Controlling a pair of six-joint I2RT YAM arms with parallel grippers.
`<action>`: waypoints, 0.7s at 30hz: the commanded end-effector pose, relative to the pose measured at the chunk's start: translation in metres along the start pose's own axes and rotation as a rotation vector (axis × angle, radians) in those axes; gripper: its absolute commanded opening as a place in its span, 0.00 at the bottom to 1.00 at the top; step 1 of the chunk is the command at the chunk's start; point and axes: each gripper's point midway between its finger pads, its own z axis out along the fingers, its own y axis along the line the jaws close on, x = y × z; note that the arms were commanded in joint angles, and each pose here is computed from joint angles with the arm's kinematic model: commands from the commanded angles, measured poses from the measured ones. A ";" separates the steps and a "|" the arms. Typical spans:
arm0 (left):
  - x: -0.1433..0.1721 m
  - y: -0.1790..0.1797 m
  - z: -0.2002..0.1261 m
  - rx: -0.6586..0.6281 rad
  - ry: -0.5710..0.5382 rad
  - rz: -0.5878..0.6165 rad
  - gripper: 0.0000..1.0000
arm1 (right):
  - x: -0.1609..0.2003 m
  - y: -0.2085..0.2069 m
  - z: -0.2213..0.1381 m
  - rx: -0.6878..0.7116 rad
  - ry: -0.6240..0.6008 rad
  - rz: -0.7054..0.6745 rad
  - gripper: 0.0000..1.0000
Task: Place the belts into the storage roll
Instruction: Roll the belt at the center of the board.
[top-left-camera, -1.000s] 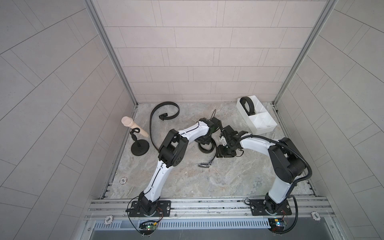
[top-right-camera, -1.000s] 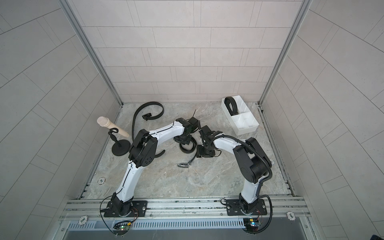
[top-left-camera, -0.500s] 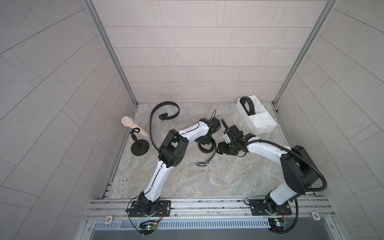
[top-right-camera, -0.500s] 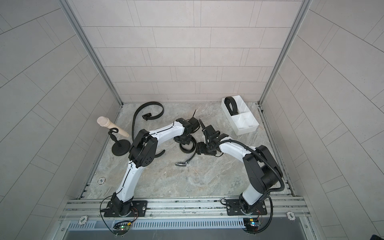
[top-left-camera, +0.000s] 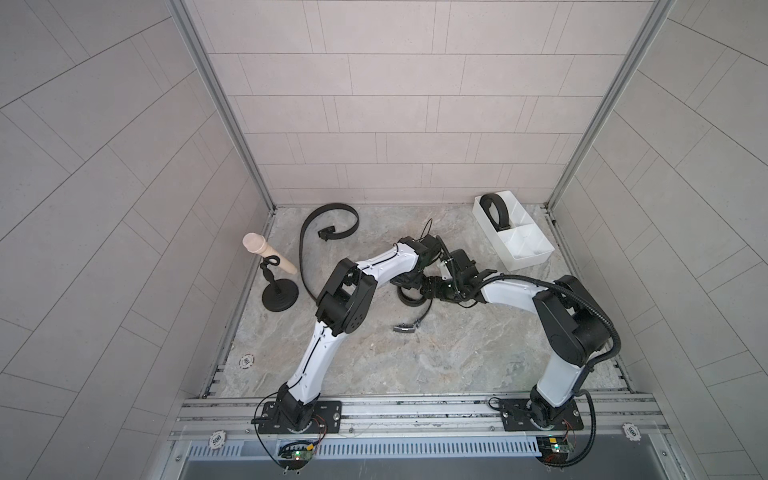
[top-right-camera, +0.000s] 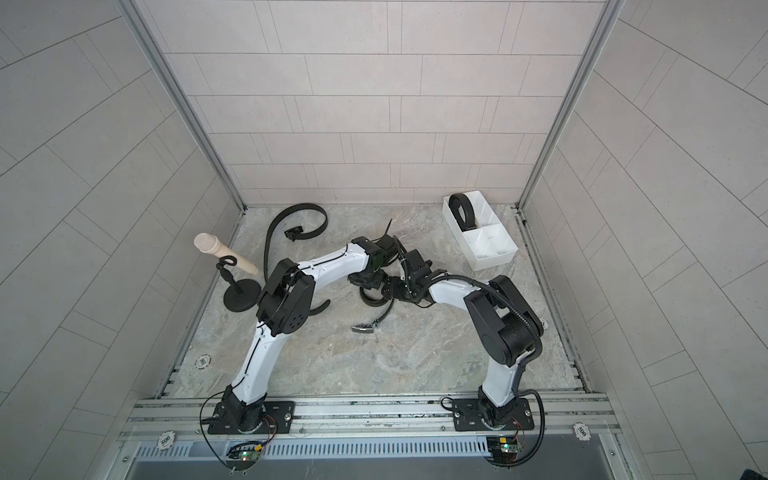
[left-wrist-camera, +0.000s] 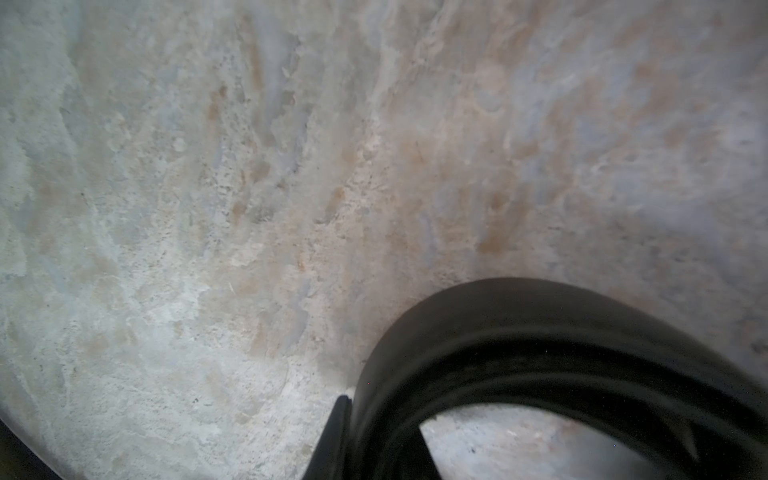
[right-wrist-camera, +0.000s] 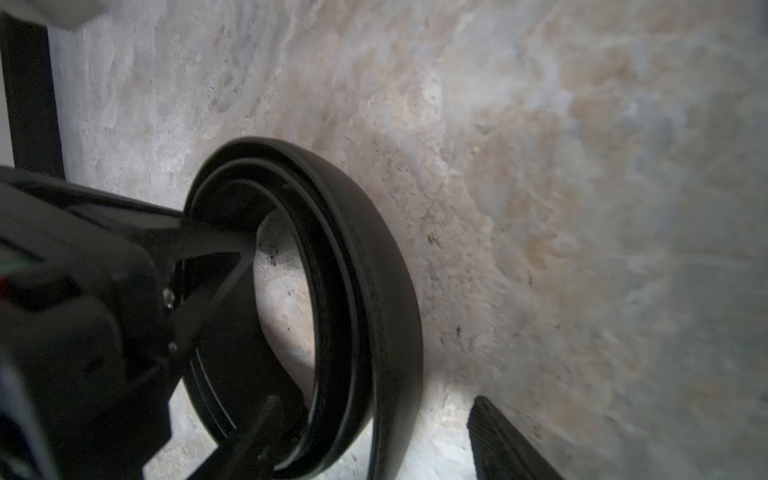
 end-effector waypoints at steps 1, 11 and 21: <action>0.022 -0.038 0.023 0.104 0.067 0.005 0.00 | -0.018 0.012 0.002 -0.012 -0.050 -0.017 0.74; 0.020 -0.041 0.023 0.114 0.066 0.002 0.00 | 0.003 0.022 0.024 0.013 -0.005 -0.036 0.53; 0.029 -0.045 0.026 0.160 0.087 -0.024 0.00 | 0.031 0.015 0.034 0.088 -0.054 0.071 0.39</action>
